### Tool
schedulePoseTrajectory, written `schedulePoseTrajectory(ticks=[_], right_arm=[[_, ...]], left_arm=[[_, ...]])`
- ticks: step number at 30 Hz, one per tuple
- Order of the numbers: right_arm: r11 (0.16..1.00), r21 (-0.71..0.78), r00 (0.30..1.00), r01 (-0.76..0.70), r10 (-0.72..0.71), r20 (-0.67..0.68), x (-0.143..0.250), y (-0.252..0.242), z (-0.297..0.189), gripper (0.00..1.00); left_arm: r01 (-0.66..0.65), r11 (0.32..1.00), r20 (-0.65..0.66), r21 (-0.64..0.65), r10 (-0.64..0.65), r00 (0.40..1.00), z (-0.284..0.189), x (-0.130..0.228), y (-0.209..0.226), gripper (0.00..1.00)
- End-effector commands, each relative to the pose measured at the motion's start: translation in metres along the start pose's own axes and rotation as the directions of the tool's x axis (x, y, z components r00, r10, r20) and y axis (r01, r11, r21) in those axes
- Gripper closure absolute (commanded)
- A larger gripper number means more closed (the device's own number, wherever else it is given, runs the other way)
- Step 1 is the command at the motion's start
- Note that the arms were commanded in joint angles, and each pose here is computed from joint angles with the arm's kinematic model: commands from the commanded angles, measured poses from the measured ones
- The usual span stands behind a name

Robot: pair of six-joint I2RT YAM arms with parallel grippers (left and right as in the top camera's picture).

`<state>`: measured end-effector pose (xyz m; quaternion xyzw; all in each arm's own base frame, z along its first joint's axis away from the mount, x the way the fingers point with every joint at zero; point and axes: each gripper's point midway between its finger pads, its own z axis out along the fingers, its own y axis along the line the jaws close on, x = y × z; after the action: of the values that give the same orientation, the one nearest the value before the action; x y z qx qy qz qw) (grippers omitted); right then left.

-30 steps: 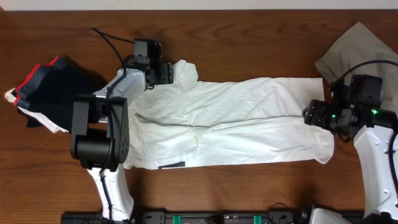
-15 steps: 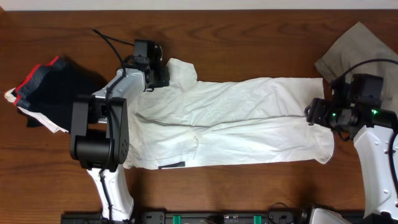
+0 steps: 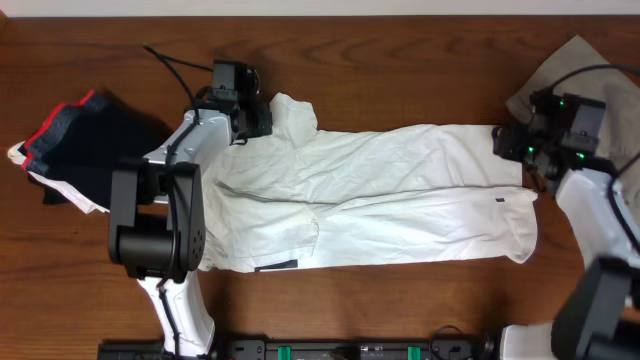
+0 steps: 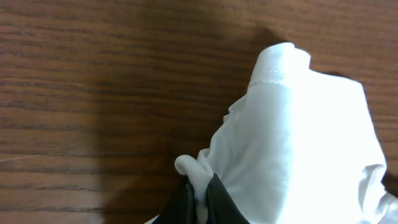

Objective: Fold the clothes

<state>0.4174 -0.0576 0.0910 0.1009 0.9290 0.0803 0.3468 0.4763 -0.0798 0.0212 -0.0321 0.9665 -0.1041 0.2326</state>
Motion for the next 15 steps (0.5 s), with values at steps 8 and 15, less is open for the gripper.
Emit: schedulePoseTrajectory(ticks=[8, 15], right_arm=[[1.0, 0.014, 1.0, -0.009, 0.01, -0.019, 0.02, -0.029, 0.07, 0.37], [0.997, 0.047, 0.998, -0.061, 0.061, 0.0, 0.022, -0.057, 0.081, 0.37]], left_arm=[[0.029, 0.999, 0.007, 0.014, -0.03, 1.0, -0.007, -0.002, -0.002, 0.94], [0.029, 0.999, 0.007, 0.014, -0.03, 1.0, -0.007, -0.002, -0.002, 0.94]])
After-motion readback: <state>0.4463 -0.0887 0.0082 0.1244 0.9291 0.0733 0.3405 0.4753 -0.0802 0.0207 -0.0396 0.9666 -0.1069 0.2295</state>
